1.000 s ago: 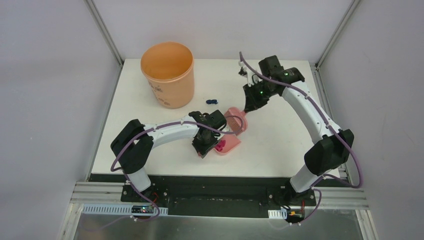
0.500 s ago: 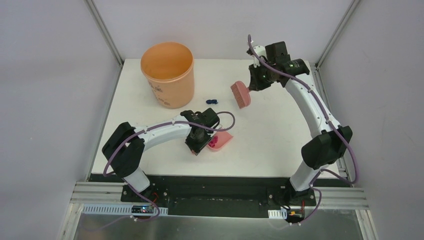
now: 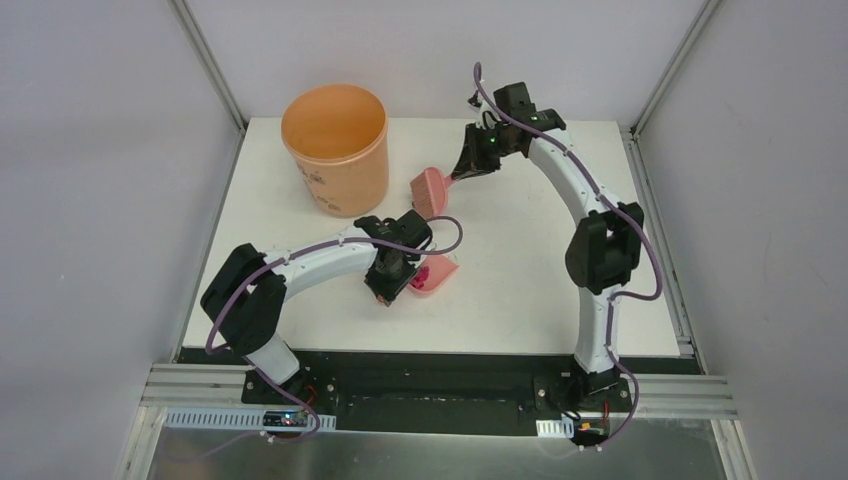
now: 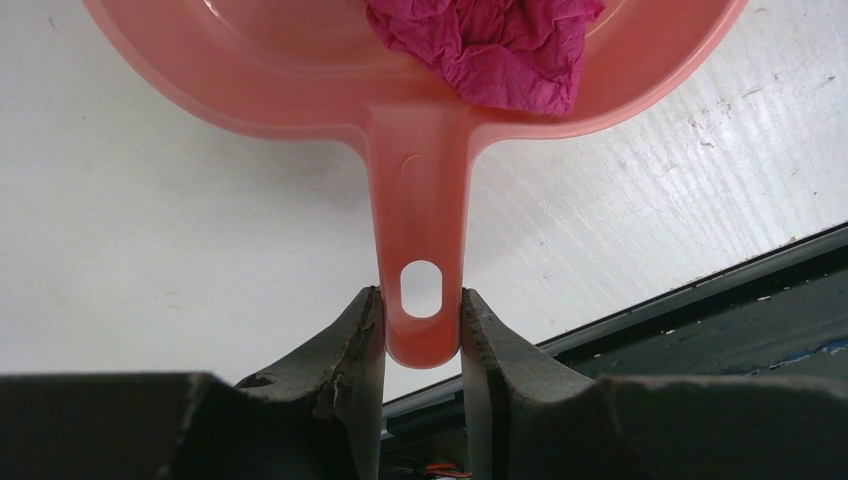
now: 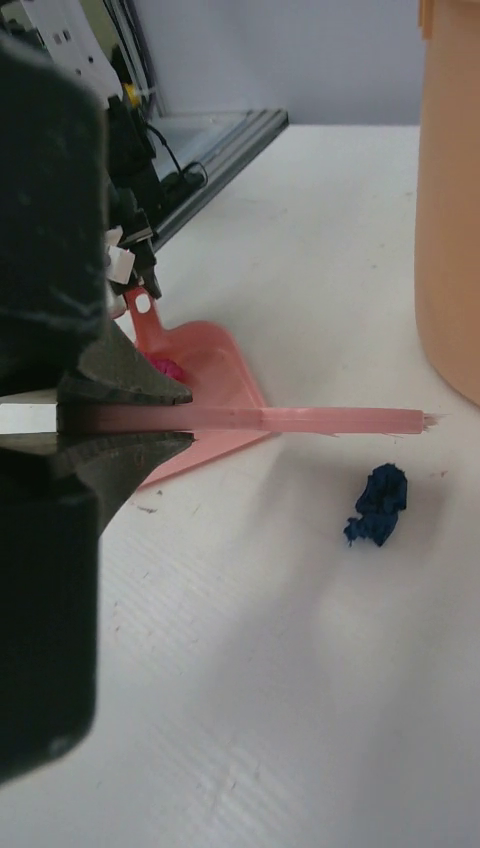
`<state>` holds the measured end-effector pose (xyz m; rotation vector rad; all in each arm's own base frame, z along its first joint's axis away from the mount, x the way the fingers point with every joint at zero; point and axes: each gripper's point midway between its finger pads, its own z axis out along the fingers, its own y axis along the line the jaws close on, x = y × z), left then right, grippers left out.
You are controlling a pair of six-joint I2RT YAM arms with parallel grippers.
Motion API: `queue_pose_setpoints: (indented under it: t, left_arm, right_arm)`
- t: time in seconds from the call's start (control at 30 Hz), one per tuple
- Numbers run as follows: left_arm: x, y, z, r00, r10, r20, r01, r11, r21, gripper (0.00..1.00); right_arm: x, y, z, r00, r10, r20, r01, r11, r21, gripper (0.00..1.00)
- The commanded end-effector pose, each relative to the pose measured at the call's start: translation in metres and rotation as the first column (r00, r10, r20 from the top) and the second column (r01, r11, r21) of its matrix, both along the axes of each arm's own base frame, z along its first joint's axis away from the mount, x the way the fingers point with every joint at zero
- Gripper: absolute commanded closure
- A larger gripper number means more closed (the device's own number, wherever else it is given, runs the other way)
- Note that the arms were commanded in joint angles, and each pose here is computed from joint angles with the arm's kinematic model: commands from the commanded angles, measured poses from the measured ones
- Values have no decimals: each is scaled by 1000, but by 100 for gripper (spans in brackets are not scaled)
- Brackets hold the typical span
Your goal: Sweep away the paper scraps from the table
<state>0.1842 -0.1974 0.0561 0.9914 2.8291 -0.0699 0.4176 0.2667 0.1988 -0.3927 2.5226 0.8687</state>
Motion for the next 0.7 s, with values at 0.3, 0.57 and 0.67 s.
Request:
queue_pose_setpoints:
  t: [0.3,0.57,0.67]
  left_arm:
    - [6,-1,-1,999,30,-43,-32,999,-44,100]
    - [9,0,-3,998,38,-52,-40,998,-50,100]
    - [9,0,-3,998,38,-56,-41,998,-48,100]
  right_arm:
    - [56,10,-24,983,-110,-144,131,981,143,100]
    - [35,-47,-31,915,-273,-295,337,922,191,100]
    - [7,-76,-39,879,-325,-349,401,900,172,100]
